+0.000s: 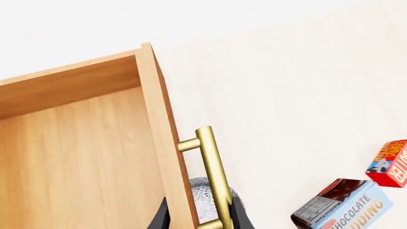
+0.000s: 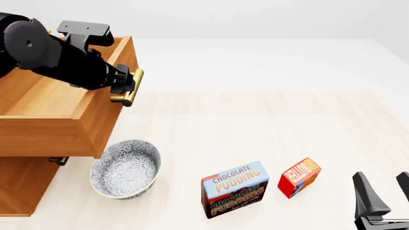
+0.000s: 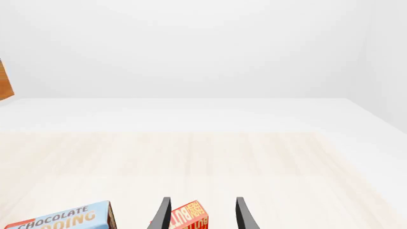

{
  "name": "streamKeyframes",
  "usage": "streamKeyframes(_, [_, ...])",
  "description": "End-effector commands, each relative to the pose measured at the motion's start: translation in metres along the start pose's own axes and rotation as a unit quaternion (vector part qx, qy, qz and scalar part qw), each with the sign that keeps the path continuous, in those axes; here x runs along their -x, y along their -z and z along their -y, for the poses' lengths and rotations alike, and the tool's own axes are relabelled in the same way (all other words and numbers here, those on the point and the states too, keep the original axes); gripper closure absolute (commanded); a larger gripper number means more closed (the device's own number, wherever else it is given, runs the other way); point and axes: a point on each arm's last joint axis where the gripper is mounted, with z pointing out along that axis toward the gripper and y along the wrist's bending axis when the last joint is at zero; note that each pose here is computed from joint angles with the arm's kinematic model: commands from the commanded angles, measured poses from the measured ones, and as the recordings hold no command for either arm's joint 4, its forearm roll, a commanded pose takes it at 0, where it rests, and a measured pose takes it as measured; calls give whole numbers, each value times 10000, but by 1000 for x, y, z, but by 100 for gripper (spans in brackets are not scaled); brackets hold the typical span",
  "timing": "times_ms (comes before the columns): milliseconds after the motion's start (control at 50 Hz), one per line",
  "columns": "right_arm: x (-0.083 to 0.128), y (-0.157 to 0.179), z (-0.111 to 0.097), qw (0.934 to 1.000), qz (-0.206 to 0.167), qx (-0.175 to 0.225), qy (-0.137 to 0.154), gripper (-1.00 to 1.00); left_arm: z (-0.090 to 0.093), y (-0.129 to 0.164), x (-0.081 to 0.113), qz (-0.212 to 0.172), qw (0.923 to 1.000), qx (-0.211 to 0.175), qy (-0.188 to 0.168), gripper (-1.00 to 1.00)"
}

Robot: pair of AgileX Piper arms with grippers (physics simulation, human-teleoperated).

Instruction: Put the butter at the back in the top drawer of the cabinet and close it.

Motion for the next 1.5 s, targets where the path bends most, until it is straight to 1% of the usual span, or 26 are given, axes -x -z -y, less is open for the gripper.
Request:
streamKeyframes(20, [0,0,0,10000,0,0,0,-100,21,-25,-27,-926,9947,-272,-346,-100])
streamKeyframes(120, [0,0,0,10000,0,0,0,-100,22,-18,-24,-885,9949,-284,-384,-100])
streamKeyframes(140, [0,0,0,10000,0,0,0,-100,24,-15,-21,-863,9950,-313,-406,-100])
streamKeyframes(220, [0,0,0,10000,0,0,0,-100,25,-10,-16,-812,9952,-325,-444,-100])
streamKeyframes(360, [0,0,0,10000,0,0,0,-100,20,8,-10,-673,9960,-295,-505,-100])
streamKeyframes(540, [0,0,0,10000,0,0,0,-100,7,54,-4,-357,9972,-185,-630,-100])
streamKeyframes(560, [0,0,0,10000,0,0,0,-100,7,54,-4,-357,9972,-185,-630,-100])
streamKeyframes(580, [0,0,0,10000,0,0,0,-100,5,63,-4,-305,9973,-162,-642,-100])
streamKeyframes(620, [0,0,0,10000,0,0,0,-100,5,67,-4,-290,9973,-164,-655,-100])
streamKeyframes(720, [0,0,0,10000,0,0,0,-100,1,91,-4,-131,9974,-111,-699,-100])
streamKeyframes(780, [0,0,0,10000,0,0,0,-100,-1,100,-4,-62,9973,-92,-721,-100])
streamKeyframes(980, [0,0,0,10000,0,0,0,-100,-1,118,-8,154,9966,-81,-803,-100])
streamKeyframes(1120, [0,0,0,10000,0,0,0,-100,3,127,-9,290,9951,-146,-930,-100])
streamKeyframes(1220, [0,0,0,10000,0,0,0,-100,6,134,-6,431,9933,-204,-1056,-100])
streamKeyframes(1360, [0,0,0,10000,0,0,0,-100,9,137,-8,463,9907,-261,-1250,-100])
streamKeyframes(1500, [0,0,0,10000,0,0,0,-100,17,139,-2,543,9878,-374,-1414,-100])
